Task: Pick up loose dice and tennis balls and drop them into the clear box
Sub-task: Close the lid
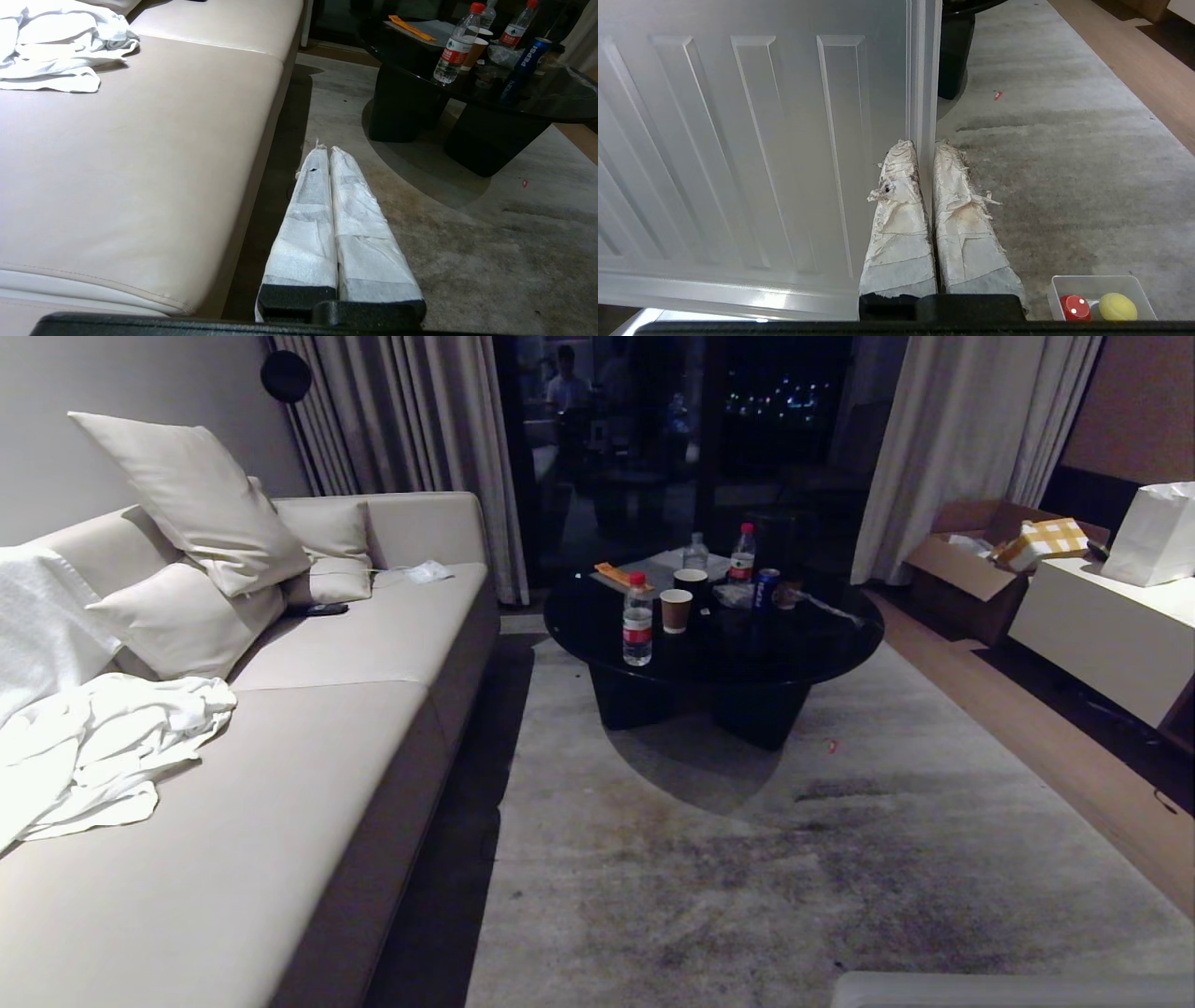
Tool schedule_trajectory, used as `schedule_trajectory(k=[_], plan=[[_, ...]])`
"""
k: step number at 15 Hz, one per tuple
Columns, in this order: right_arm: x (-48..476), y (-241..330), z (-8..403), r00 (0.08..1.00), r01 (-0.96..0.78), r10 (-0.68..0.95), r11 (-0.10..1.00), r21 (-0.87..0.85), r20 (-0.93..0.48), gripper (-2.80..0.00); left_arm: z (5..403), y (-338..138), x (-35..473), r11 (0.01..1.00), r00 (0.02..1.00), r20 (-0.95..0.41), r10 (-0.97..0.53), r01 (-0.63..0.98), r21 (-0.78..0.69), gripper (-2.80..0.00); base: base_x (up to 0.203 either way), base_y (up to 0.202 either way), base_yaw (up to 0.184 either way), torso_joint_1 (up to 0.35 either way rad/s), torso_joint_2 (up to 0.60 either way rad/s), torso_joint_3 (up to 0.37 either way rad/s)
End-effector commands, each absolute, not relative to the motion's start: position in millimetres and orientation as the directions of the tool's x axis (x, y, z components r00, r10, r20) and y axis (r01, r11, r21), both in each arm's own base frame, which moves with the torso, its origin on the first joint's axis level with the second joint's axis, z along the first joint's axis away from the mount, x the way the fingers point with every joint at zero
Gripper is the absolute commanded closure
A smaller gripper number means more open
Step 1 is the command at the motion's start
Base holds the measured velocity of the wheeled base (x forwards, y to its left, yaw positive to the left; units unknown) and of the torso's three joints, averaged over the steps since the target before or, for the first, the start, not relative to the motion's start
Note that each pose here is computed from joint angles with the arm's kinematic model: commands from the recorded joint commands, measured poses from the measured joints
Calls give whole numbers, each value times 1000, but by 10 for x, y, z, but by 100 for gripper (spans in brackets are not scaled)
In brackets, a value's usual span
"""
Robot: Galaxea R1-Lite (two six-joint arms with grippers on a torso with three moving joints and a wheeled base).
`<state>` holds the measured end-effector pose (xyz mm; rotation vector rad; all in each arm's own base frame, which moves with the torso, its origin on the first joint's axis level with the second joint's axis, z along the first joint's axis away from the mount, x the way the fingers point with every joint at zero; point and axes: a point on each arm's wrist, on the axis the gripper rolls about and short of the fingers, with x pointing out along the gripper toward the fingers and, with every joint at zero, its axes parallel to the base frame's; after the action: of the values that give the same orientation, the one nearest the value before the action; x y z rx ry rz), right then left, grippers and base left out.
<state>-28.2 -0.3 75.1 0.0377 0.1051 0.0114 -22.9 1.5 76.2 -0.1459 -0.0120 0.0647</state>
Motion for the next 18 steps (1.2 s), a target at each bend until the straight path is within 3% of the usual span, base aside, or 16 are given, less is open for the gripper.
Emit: schedule_trajectory(k=[1,10,18], plan=[[-281,-3,750,994,-10,13,999,37,-107,0,759,15,-227,987,998,6,66,-64,-148,0,0,0,0,0,0,0],[-281,-2,750,994,-9,13,999,38,-107,0,759,15,-227,987,998,6,66,-64,-149,0,-143,0,-1,3,2,2],[-281,-3,750,994,-10,14,999,35,-107,0,759,15,-226,987,998,5,66,-64,-150,0,0,0,0,1,1,-30]])
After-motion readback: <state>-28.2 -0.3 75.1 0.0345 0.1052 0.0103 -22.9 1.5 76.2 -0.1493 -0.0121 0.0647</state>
